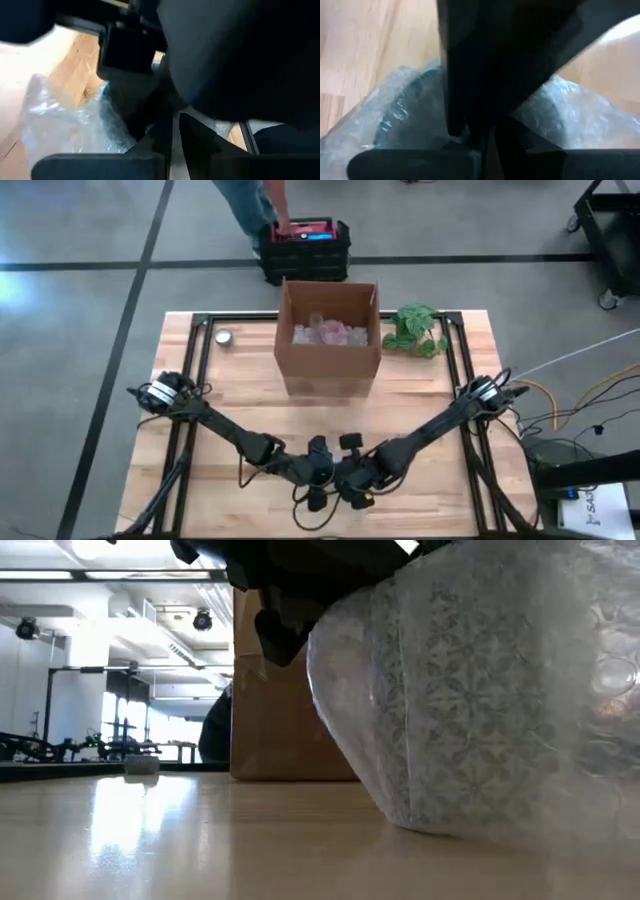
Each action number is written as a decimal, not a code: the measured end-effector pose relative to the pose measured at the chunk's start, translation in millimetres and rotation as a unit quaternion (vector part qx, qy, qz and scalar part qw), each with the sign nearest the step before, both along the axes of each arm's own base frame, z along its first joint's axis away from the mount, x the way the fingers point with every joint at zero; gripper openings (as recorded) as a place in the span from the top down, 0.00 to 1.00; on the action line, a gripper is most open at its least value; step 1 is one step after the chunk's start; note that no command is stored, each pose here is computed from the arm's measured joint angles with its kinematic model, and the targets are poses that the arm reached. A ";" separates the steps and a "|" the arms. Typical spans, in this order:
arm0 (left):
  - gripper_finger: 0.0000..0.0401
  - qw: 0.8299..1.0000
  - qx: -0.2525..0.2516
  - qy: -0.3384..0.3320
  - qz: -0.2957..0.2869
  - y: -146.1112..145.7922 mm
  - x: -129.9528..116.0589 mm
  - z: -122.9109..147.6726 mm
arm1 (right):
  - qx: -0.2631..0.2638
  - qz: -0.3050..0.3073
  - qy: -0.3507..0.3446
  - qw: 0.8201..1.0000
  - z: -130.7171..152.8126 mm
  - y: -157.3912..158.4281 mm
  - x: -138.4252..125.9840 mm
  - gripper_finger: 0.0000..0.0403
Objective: Wrap mug
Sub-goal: Wrap the white mug in bubble wrap
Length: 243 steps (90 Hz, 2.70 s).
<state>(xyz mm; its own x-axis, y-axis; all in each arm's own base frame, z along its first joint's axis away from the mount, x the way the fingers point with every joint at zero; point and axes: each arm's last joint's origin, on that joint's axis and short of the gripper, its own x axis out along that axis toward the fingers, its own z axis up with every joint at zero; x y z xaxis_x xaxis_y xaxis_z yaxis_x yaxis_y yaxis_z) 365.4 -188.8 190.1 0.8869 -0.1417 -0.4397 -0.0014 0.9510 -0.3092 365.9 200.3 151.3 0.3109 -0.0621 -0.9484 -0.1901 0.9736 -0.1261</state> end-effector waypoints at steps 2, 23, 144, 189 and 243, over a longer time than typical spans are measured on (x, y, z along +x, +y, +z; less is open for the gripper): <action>0.94 1.000 0.000 0.000 0.000 0.0 0.0 0.0 | 0.002 0.002 0.001 1.000 -0.2 0.1 0.0 0.96; 0.94 1.000 0.000 0.000 0.000 0.0 0.0 0.0 | 0.024 0.005 -0.006 1.000 25.9 -1.4 -2.7 0.96; 0.94 1.000 0.002 0.001 -0.001 -0.1 -0.2 0.0 | 0.101 0.009 -0.032 0.994 88.6 -11.0 -13.5 0.95; 0.94 1.000 0.002 0.001 -0.002 -0.1 -0.3 -0.2 | 0.040 0.004 0.045 0.998 5.2 -9.7 7.9 0.95; 0.94 1.000 0.011 0.004 -0.010 -0.3 -1.0 -0.2 | 0.084 0.025 -0.010 0.996 62.4 -6.6 -5.8 0.95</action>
<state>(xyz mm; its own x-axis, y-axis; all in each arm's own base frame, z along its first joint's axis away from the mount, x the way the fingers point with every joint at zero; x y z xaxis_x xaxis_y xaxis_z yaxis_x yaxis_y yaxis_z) 364.5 -189.1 189.9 0.8805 -0.1499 -0.4498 0.0159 0.9575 -0.2879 360.2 193.7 213.6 0.3284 0.1122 -0.9379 -0.2378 0.9708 0.0328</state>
